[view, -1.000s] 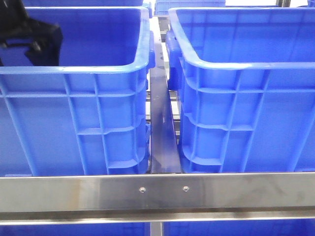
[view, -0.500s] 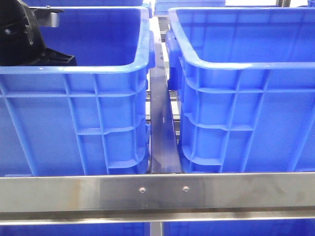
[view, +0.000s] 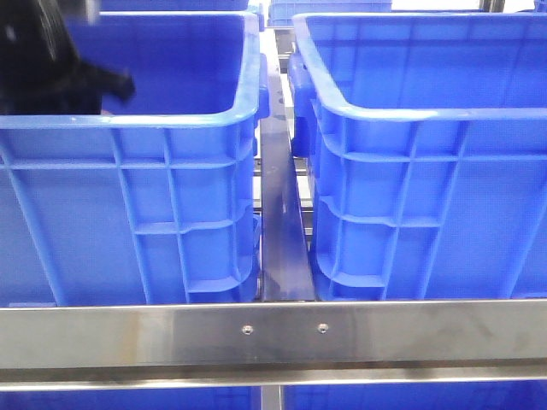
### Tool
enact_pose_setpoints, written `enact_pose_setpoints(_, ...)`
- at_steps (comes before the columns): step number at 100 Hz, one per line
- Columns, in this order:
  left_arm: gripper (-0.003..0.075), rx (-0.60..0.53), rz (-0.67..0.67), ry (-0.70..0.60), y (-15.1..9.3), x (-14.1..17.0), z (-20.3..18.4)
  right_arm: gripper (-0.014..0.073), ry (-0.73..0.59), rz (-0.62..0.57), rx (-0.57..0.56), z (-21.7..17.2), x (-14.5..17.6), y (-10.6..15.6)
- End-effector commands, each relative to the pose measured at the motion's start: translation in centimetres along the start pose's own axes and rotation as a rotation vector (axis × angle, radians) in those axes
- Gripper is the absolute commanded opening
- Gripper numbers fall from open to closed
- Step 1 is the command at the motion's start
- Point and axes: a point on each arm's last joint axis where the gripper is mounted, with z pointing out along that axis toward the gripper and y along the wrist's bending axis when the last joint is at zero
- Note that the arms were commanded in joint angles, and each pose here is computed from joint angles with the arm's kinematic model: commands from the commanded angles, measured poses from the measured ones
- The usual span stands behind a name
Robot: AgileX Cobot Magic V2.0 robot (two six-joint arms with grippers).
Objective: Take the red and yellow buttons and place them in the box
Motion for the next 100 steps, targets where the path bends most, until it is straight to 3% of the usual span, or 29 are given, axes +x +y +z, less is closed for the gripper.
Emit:
enact_pose_setpoints(1, 0.0148, 0.036, 0.019, -0.197, -0.8, -1.3, -5.3, -0.0068, -0.054, 0.096, -0.016, -0.1, -1.2, 0.0)
enact_pose_setpoints(17, 0.0148, 0.099, 0.118, -0.34, -3.0, -0.9, -10.5, -0.0068, -0.056, 0.096, -0.02, -0.1, -1.2, 0.0)
enact_pose_setpoints(33, 0.0148, 0.191, 0.304, -0.468, -6.7, 0.1, -14.4, -0.0068, -0.058, 0.096, -0.023, -0.1, -1.2, 0.0)
enact_pose_setpoints(58, 0.0148, 0.323, 0.565, -0.502, -12.8, 2.4, -16.1, -0.0048, -0.077, 0.093, -0.02, -0.1, -1.9, -0.1)
enact_pose_setpoints(68, 0.0148, 0.356, 0.606, -0.516, -14.1, 3.0, -16.6, 0.0092, -0.087, 0.139, -0.022, 0.0, -2.5, -0.2)
enact_pose_setpoints(82, 0.0148, 0.362, 0.613, -0.518, -14.3, 3.1, -16.7, 0.0519, -0.09, 0.287, -0.053, 0.7, -3.5, -0.2)
enact_pose_setpoints(87, 0.0148, 0.362, 0.613, -0.518, -14.3, 3.1, -16.7, 0.0615, -0.093, 0.333, -0.081, 1.1, -4.0, 0.0)
enact_pose_setpoints(92, 0.0148, 0.362, 0.613, -0.518, -14.3, 3.1, -16.7, 0.0656, -0.103, 0.385, -0.127, 1.5, -4.7, 0.2)
enact_pose_setpoints(100, 0.0148, 0.362, 0.613, -0.518, -14.3, 3.1, -16.7, 0.0645, -0.113, 0.491, -0.246, 2.2, -5.9, 1.0)
